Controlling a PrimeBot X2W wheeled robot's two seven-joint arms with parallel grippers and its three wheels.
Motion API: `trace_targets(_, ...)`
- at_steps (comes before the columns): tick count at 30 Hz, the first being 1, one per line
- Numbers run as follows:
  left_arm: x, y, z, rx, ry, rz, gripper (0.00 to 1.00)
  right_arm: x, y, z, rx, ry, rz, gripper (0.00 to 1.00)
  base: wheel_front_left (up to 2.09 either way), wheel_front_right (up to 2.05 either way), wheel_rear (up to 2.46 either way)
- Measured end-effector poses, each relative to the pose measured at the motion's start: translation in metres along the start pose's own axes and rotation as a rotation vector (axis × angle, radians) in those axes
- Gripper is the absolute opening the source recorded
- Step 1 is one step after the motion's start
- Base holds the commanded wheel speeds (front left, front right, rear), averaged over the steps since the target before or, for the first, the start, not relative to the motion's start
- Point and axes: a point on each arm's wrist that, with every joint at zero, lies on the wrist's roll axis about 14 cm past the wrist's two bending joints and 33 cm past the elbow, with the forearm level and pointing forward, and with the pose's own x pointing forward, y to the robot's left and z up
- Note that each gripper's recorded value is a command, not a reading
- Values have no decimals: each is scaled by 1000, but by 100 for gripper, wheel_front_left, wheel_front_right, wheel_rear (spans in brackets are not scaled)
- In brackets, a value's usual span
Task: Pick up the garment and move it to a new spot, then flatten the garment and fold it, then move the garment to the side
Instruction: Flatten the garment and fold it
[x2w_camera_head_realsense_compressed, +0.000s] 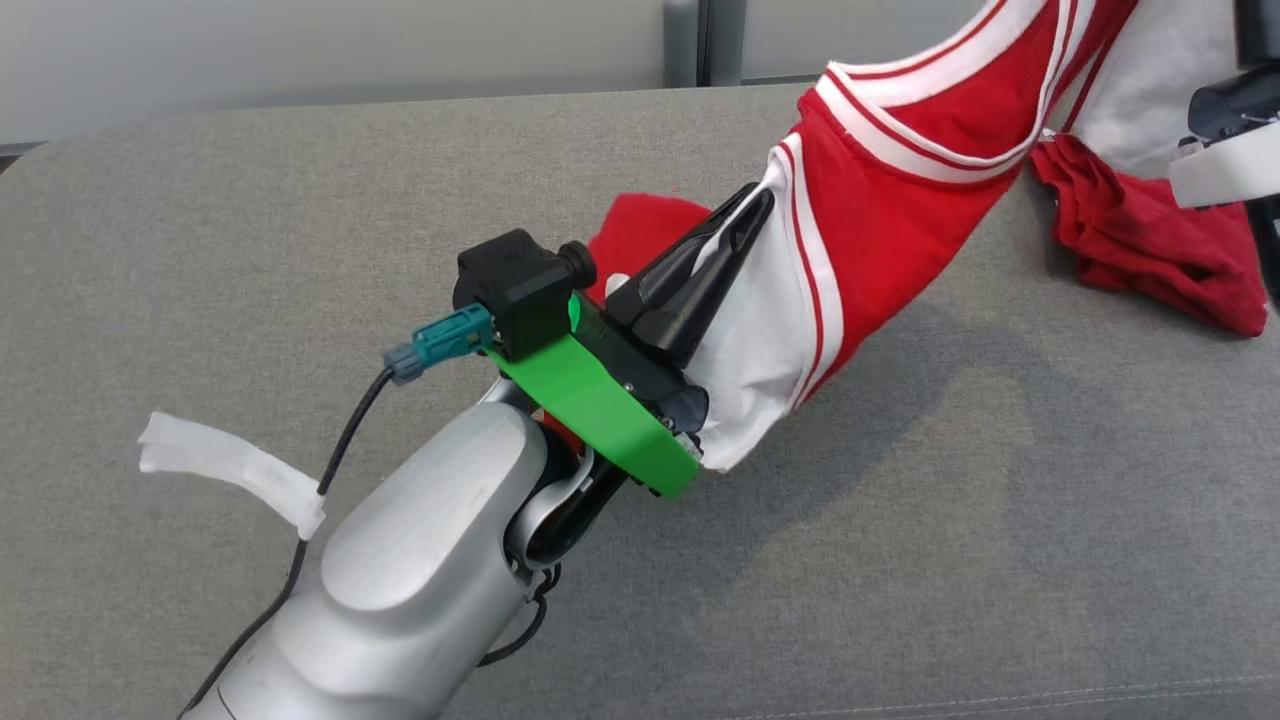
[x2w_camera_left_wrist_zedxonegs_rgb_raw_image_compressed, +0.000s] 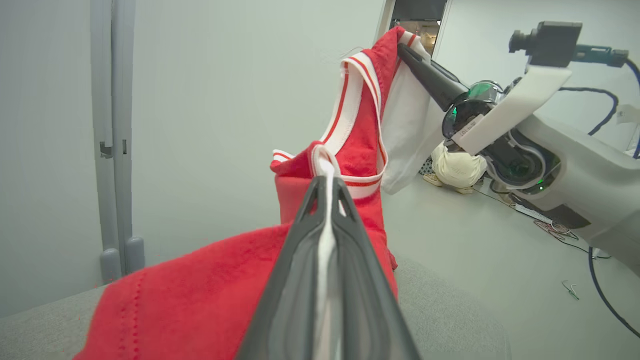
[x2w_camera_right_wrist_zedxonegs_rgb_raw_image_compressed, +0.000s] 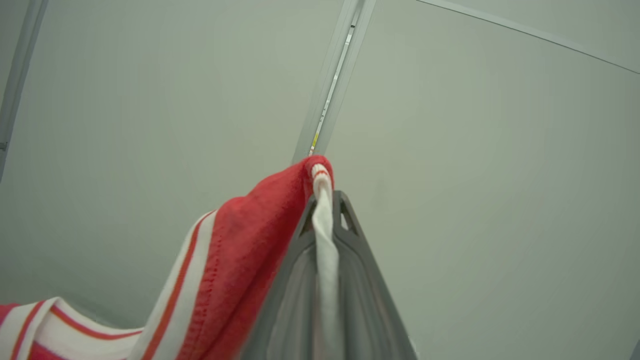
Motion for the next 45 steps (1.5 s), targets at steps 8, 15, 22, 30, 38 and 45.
trace_targets(8,-29,42,-31,-27,84,168,0,-20,42,-47,104,144,99,0,0,0,0)
trace_targets(15,-65,127,0,150,71,422,0,-27,113,-80,234,259,233,0,0,0,0)
trace_targets(22,-63,115,-13,232,127,369,0,-33,161,-114,344,386,276,0,0,0,0)
trace_targets(30,-91,85,-96,34,286,388,0,-43,188,-144,338,479,319,0,0,0,0)
trace_targets(38,-88,71,-110,0,314,334,0,11,175,-122,247,345,300,48,0,0,0)
trace_targets(45,-87,61,-129,-19,365,291,0,-27,158,-161,301,507,194,100,0,0,0)
